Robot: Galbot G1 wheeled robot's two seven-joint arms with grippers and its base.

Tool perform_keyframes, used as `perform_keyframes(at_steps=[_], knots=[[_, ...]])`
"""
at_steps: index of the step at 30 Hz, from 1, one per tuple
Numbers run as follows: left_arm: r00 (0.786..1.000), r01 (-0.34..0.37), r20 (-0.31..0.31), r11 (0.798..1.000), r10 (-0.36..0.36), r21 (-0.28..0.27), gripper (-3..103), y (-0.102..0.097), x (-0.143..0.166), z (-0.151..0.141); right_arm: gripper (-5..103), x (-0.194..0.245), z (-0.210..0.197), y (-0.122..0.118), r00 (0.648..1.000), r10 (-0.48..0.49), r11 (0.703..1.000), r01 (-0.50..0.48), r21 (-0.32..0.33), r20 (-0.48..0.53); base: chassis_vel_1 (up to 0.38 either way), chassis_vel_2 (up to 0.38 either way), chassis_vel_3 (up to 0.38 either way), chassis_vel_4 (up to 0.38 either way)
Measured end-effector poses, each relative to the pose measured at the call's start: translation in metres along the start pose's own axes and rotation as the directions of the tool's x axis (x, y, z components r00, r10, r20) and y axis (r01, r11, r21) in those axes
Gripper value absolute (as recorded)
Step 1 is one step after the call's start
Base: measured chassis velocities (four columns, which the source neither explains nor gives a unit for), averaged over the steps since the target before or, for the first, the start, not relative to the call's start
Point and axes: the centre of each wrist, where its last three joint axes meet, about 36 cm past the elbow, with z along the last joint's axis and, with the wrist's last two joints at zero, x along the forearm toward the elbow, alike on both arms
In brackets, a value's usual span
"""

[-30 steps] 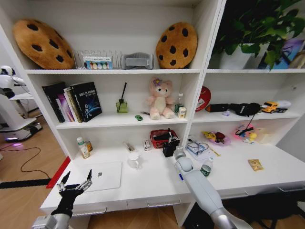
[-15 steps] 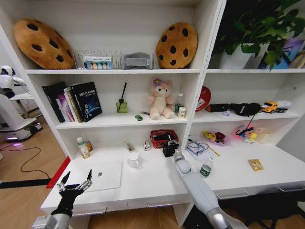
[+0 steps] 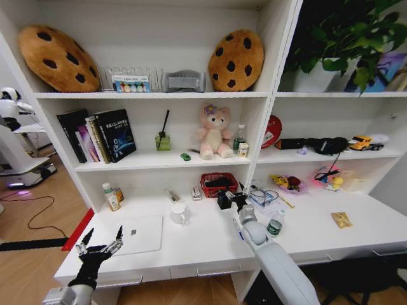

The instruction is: Organize the objects on the table.

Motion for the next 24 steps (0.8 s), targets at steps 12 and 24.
perform_keyframes(at_steps=[12,24], knots=[[1.000,0.000,0.000,1.000,0.000,0.000,100,0.000,0.000,0.000,100,0.063,0.009,-0.002,0.899,0.084,0.992,-0.116,-0.048,-0.431,0.000,0.000,0.000,0.000],[1.000,0.000,0.000,1.000,0.000,0.000,100,0.000,0.000,0.000,90,0.038,0.016,-0.019,0.836,-0.045,0.992,-0.029,-0.126,-0.547,0.000,0.000,0.000,0.000]])
